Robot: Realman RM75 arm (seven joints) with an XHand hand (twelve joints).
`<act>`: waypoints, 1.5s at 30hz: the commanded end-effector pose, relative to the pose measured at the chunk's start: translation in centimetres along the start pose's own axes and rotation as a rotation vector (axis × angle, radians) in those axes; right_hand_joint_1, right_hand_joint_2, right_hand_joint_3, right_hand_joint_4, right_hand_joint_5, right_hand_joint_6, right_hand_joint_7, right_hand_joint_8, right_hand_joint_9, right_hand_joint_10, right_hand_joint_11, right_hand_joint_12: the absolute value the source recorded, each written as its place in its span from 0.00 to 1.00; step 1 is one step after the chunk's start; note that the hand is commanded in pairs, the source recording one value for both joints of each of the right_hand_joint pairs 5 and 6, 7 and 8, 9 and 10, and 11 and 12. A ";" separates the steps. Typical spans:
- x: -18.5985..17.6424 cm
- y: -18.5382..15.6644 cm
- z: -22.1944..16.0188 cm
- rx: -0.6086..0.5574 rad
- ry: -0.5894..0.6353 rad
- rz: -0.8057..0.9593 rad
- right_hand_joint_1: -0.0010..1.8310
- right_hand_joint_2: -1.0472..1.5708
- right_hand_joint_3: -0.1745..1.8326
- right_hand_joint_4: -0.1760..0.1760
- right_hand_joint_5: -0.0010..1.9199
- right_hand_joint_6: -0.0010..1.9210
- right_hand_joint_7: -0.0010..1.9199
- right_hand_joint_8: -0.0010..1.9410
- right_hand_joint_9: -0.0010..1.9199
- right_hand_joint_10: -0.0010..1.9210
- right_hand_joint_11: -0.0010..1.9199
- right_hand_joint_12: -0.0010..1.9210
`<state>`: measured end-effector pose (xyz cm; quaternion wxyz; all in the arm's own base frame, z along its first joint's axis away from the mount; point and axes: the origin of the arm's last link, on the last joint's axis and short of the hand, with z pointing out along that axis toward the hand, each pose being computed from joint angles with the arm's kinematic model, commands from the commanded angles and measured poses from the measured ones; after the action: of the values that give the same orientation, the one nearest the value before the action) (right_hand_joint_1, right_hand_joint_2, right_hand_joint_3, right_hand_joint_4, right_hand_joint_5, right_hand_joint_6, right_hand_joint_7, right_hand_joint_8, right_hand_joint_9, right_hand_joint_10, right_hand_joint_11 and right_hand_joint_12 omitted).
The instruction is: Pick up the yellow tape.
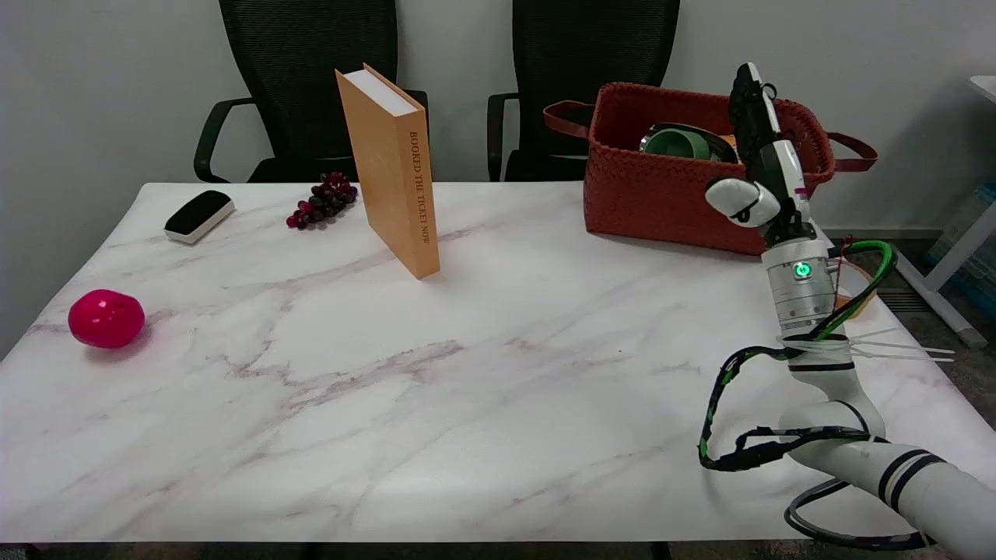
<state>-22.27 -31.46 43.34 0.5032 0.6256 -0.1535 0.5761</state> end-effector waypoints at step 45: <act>8.5 5.3 -11.1 -0.545 0.559 -0.413 0.32 0.48 0.00 0.50 0.00 0.00 0.00 0.00 0.00 0.00 0.00 0.00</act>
<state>-23.63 -22.98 48.85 0.7659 0.4075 0.0624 0.4934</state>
